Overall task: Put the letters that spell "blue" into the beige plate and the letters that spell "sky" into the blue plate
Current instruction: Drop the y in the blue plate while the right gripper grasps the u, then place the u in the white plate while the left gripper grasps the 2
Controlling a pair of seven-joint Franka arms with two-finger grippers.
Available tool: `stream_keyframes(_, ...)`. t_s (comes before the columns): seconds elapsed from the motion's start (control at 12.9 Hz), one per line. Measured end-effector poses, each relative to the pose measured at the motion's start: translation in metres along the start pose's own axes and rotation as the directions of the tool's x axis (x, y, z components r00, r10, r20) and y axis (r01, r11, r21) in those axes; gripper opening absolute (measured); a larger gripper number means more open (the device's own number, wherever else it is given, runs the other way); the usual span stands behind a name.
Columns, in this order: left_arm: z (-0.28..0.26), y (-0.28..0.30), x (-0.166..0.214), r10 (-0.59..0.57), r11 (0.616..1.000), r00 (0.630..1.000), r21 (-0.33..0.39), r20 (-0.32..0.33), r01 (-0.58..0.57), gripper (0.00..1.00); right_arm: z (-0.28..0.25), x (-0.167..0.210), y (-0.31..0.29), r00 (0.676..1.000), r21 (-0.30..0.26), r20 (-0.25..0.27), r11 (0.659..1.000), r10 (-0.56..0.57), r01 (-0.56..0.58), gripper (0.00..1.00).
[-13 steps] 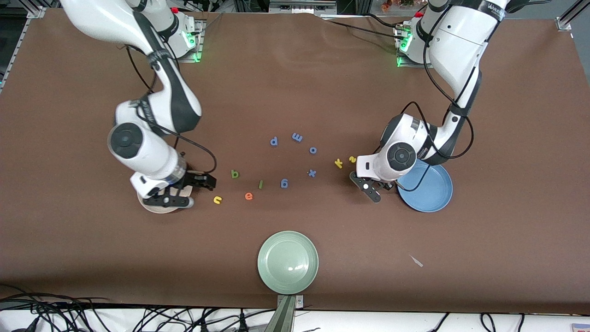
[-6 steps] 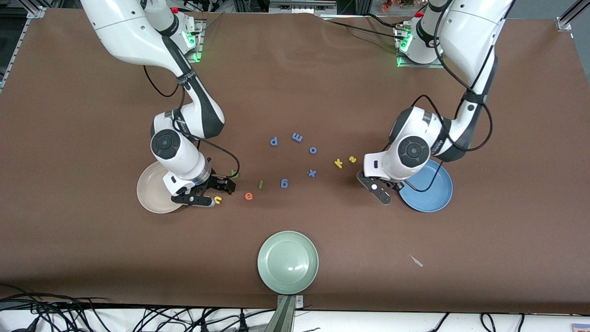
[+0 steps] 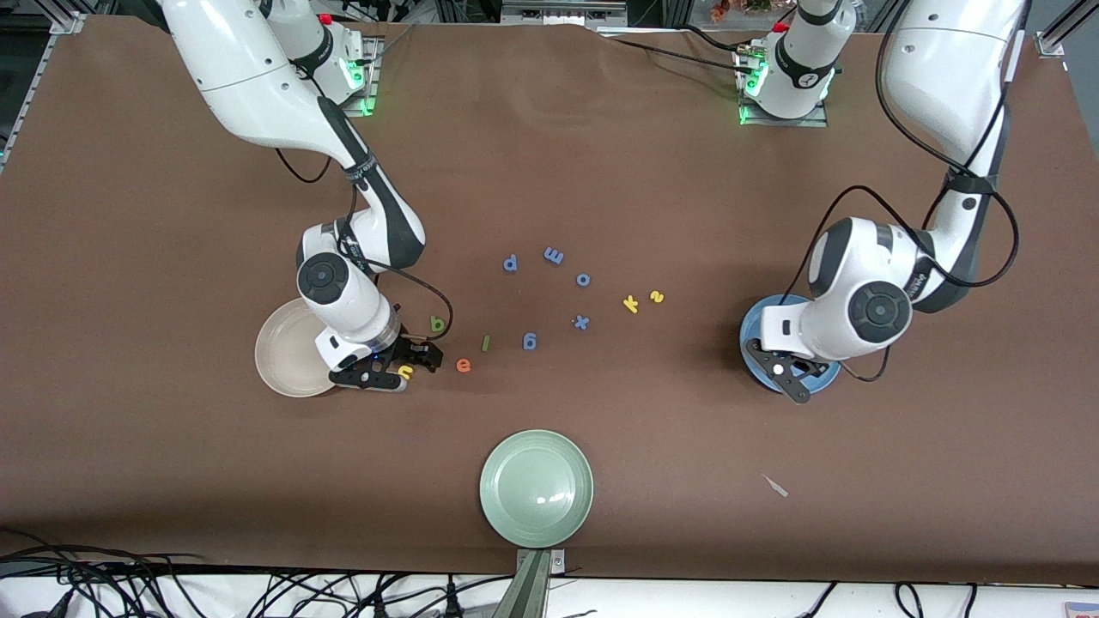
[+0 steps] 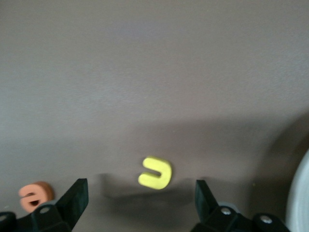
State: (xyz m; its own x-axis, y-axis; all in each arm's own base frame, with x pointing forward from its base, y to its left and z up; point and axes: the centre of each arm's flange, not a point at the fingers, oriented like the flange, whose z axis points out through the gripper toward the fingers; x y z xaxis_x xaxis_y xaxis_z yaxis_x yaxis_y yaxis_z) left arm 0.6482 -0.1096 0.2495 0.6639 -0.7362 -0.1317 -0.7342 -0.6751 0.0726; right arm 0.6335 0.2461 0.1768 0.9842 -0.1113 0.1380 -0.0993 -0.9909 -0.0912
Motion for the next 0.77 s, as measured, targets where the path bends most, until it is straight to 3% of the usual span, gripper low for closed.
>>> stream_keyframes(0.15, 0.003, 0.007, 0.006, 0.009, 1.0, 1.0, -0.005, 0.002, -0.009, 0.48, 0.001, 0.001, 0.003, 1.0, -0.007, -0.004, 1.0, -0.004, 0.004, 0.96)
stream_keyframes(0.31, -0.003, 0.026, 0.022, 0.0, 1.0, 1.0, -0.002, -0.011, 0.0, 0.68, 0.001, 0.001, 0.003, 1.0, -0.008, -0.004, 1.0, -0.007, 0.007, 0.79)
stream_keyframes(0.39, -0.007, 0.039, 0.031, -0.026, 1.0, 1.0, -0.003, -0.013, 0.026, 0.79, 0.001, 0.001, 0.003, 1.0, -0.008, -0.004, 1.0, -0.008, 0.008, 0.79)
stream_keyframes(0.54, -0.009, 0.073, 0.049, -0.115, 0.993, 0.993, -0.021, -0.005, 0.114, 0.99, 0.0, 0.002, 0.004, 1.0, -0.011, -0.008, 1.0, -0.011, 0.011, 0.56)
stream_keyframes(0.62, -0.01, 0.091, 0.058, -0.166, 0.986, 0.986, -0.033, -0.004, 0.166, 1.0, 0.0, 0.003, 0.005, 1.0, -0.012, -0.009, 1.0, -0.011, 0.011, 0.44)
stream_keyframes(0.77, -0.011, 0.128, 0.075, -0.313, 0.948, 0.95, -0.058, 0.005, 0.313, 1.0, 0.0, 0.003, 0.005, 1.0, -0.012, -0.01, 1.0, -0.012, 0.012, 0.38)
